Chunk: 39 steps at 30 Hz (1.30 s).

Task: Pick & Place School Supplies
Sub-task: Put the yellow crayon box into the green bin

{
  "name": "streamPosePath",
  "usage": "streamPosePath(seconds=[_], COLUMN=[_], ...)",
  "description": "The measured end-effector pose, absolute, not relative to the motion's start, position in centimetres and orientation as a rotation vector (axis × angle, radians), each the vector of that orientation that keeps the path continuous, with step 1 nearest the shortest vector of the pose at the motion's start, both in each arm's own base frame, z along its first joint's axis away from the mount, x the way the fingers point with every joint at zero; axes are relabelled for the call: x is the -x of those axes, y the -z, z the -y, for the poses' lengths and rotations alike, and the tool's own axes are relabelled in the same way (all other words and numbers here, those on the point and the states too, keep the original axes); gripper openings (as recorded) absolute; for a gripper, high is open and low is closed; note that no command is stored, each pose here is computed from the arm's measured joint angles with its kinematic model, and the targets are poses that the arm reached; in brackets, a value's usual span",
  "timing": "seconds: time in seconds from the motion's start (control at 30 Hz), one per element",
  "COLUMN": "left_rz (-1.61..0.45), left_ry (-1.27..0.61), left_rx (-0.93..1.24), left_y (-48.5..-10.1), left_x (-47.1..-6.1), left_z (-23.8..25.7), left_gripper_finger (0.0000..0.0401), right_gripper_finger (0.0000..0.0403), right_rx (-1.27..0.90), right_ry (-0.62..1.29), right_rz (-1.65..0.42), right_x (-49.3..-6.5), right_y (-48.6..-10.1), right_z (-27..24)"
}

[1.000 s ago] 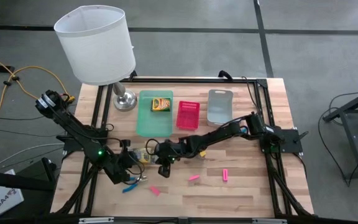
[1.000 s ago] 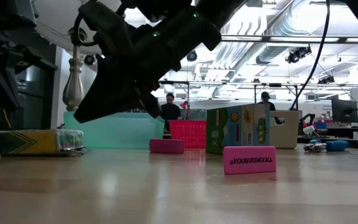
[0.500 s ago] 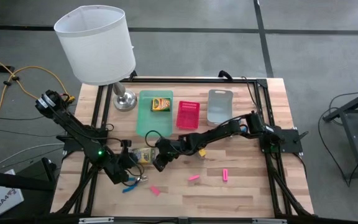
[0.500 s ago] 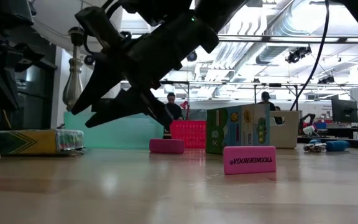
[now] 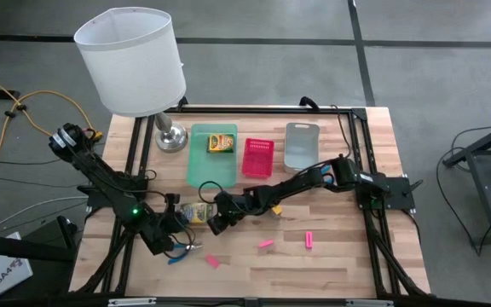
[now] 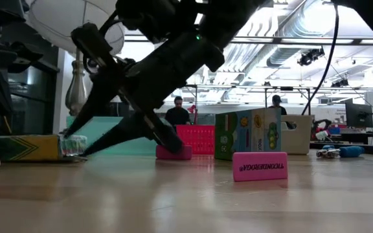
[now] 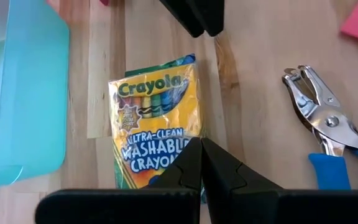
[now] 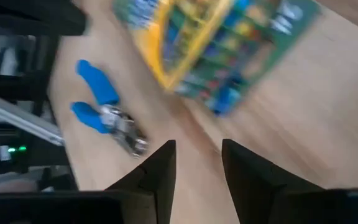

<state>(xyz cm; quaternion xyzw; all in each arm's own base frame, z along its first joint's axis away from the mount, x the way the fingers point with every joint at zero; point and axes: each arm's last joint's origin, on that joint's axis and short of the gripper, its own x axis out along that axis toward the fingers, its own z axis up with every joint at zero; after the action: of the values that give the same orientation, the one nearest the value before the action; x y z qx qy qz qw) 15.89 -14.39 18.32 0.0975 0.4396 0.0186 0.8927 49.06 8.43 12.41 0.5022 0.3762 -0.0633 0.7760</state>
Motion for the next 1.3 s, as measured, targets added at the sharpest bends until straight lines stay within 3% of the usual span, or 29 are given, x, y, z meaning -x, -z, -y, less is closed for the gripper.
streamPosePath(seconds=[0.6,1.3], left_rz=[-1.043,-1.079], left_ry=[-0.128,-0.103], left_rx=[-0.207,-0.145], left_y=[-17.7,-15.7], left_x=[-13.3,-12.7], left_z=[14.1,14.4], left_gripper_finger=[0.0001,0.0001], right_gripper_finger=[0.0122,0.0122], right_rx=[-1.070,-1.064], right_ry=[0.160,0.184], right_rz=[-0.766,-0.756], right_x=[-49.4,-49.4], right_y=[-12.4,-12.4], right_z=[-7.4,-7.3])
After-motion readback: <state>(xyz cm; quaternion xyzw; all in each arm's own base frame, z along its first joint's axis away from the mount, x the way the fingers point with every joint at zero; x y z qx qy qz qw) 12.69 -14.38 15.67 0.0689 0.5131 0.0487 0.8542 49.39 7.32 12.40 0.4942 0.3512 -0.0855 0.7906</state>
